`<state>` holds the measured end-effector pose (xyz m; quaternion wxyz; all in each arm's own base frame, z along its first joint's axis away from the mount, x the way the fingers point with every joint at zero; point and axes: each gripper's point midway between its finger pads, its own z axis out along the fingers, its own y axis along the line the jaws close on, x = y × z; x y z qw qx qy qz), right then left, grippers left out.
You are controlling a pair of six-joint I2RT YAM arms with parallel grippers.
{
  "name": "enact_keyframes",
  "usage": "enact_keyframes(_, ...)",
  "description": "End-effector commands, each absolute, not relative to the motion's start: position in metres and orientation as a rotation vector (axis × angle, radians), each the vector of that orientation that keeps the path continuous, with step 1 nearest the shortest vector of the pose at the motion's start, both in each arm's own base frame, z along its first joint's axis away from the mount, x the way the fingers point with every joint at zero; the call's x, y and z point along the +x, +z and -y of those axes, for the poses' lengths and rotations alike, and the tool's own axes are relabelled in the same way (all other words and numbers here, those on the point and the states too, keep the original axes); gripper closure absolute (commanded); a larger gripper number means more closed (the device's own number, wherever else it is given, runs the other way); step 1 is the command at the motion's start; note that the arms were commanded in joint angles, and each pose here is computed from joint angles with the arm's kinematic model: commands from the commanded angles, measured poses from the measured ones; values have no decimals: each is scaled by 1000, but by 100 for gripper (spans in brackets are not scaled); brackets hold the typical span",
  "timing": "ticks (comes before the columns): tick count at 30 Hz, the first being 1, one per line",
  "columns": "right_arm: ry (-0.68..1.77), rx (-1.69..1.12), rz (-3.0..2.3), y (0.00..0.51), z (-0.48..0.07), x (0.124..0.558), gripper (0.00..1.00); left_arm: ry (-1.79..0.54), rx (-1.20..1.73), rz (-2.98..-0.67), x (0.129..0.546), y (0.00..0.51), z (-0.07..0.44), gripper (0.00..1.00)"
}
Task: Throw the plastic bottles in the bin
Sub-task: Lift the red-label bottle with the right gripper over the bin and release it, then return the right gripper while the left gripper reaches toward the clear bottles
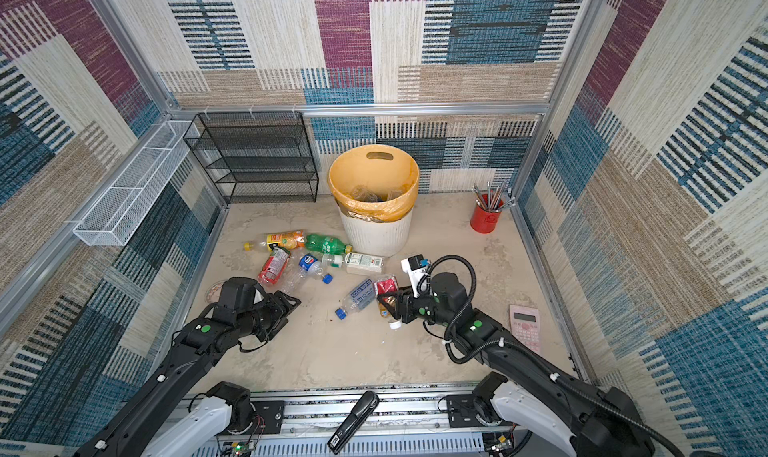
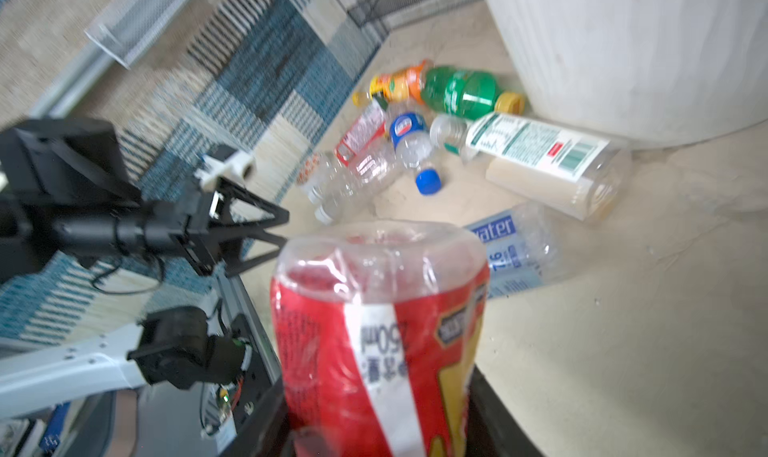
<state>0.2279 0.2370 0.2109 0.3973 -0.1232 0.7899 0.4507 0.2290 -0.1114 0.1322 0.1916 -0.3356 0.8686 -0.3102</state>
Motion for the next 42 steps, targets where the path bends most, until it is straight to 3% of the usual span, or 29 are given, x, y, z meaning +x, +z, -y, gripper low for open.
enact_keyframes(1, 1240, -158, -1813, 258, -222, 237, 47, -902, -917, -2425, 236, 141, 116, 32)
enact_keyframes(12, 1094, -1, -1524, 356, -181, 269, 45, -915, -890, -2435, 239, 147, 120, 32)
enact_keyframes(17, 1039, -59, -1416, 444, -199, 339, 44, -919, -880, -2427, 241, 152, 120, 32)
enact_keyframes(21, 998, -168, -1342, 534, -221, 396, 22, -933, -866, -2424, 243, 156, 122, 32)
enact_keyframes(25, 930, -152, -1240, 587, -201, 379, 2, -934, -847, -2416, 243, 163, 122, 32)
enact_keyframes(28, 898, -120, -1205, 593, -181, 353, 1, -928, -853, -2405, 241, 164, 119, 32)
enact_keyframes(33, 874, -84, -1335, 534, -168, 331, 2, -922, -855, -2402, 238, 164, 117, 32)
enact_keyframes(42, 994, 79, -1911, 292, -167, 286, 14, -916, -871, -2416, 232, 158, 115, 32)
